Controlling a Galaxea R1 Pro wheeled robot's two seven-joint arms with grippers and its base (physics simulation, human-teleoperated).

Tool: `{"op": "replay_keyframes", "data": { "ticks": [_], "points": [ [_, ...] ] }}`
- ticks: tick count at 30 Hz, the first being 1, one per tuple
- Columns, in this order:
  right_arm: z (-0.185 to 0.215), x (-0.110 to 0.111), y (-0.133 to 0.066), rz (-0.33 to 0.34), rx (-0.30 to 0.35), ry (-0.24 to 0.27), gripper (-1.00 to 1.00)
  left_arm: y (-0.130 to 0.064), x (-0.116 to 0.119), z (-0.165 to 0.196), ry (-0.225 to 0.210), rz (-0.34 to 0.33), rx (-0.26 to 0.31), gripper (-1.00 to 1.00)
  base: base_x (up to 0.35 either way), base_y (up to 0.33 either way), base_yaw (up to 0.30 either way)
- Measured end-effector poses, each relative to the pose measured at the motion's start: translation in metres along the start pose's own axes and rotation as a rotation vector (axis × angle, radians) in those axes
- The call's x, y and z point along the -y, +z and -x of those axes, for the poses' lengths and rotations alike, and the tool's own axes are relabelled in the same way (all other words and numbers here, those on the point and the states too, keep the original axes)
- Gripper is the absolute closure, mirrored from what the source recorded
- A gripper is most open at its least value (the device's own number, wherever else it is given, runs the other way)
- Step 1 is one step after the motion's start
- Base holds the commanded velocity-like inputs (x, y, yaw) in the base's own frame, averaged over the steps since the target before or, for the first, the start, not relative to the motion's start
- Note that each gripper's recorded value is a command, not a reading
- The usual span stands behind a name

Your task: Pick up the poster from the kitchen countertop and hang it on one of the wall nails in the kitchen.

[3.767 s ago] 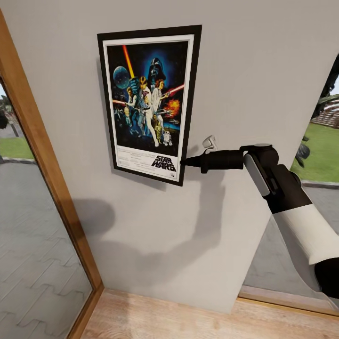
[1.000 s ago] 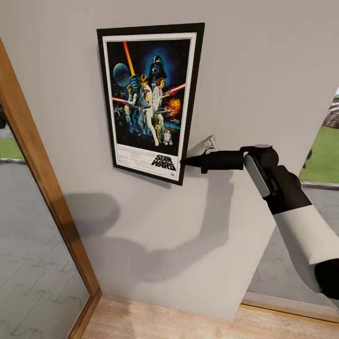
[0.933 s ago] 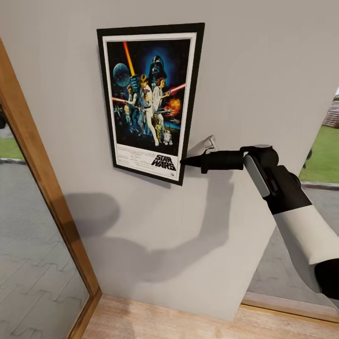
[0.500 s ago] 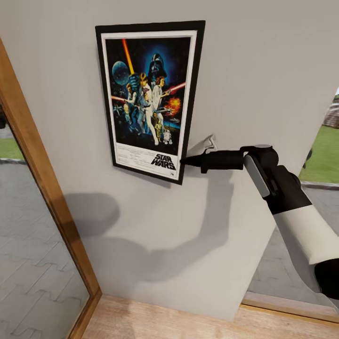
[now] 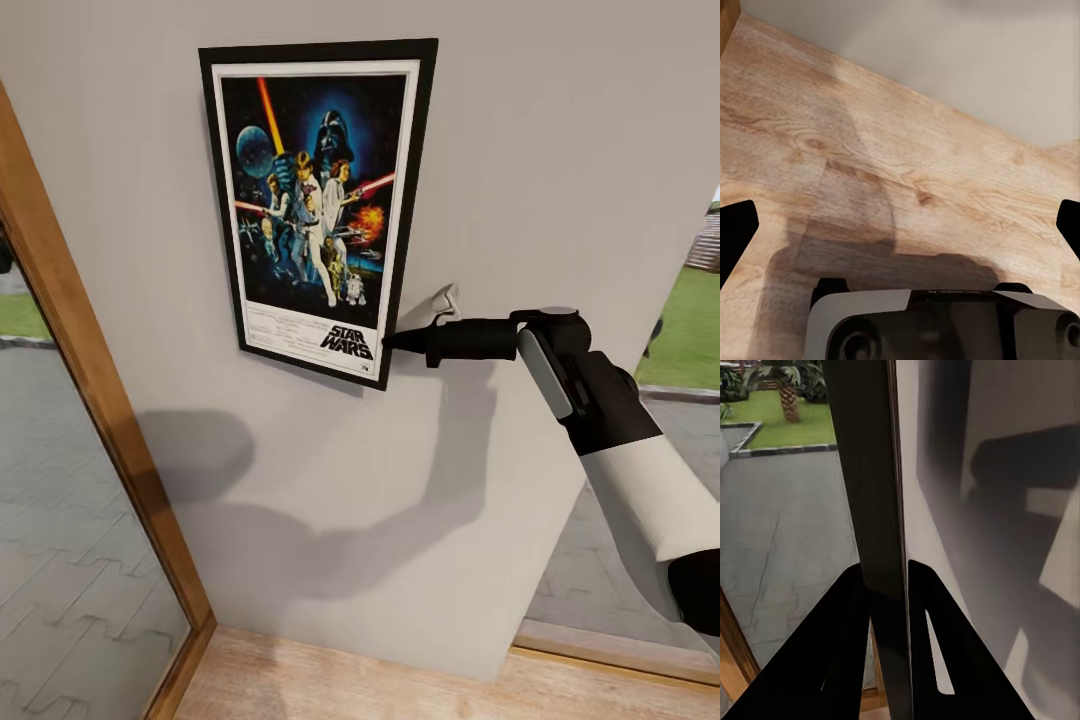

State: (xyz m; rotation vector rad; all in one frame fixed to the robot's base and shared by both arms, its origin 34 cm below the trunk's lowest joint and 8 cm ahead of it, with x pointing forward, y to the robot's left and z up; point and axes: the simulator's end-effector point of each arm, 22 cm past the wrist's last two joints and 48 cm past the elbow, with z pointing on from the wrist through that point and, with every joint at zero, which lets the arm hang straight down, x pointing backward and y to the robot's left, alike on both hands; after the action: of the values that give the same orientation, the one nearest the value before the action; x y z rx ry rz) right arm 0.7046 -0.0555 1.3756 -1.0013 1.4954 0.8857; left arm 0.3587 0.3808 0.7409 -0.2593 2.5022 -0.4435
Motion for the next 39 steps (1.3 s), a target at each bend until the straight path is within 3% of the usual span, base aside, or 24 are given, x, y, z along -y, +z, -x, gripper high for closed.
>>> {"op": "replay_keyframes", "data": {
  "ticks": [39],
  "points": [
    [0.0003, 0.0007, -0.0002, -0.003, 0.001, 0.000, 1.00, 0.0000, 0.0000, -0.0001, 0.000, 0.000, -0.001, -1.00, 0.015, 0.000, 0.000]
  ]
}}
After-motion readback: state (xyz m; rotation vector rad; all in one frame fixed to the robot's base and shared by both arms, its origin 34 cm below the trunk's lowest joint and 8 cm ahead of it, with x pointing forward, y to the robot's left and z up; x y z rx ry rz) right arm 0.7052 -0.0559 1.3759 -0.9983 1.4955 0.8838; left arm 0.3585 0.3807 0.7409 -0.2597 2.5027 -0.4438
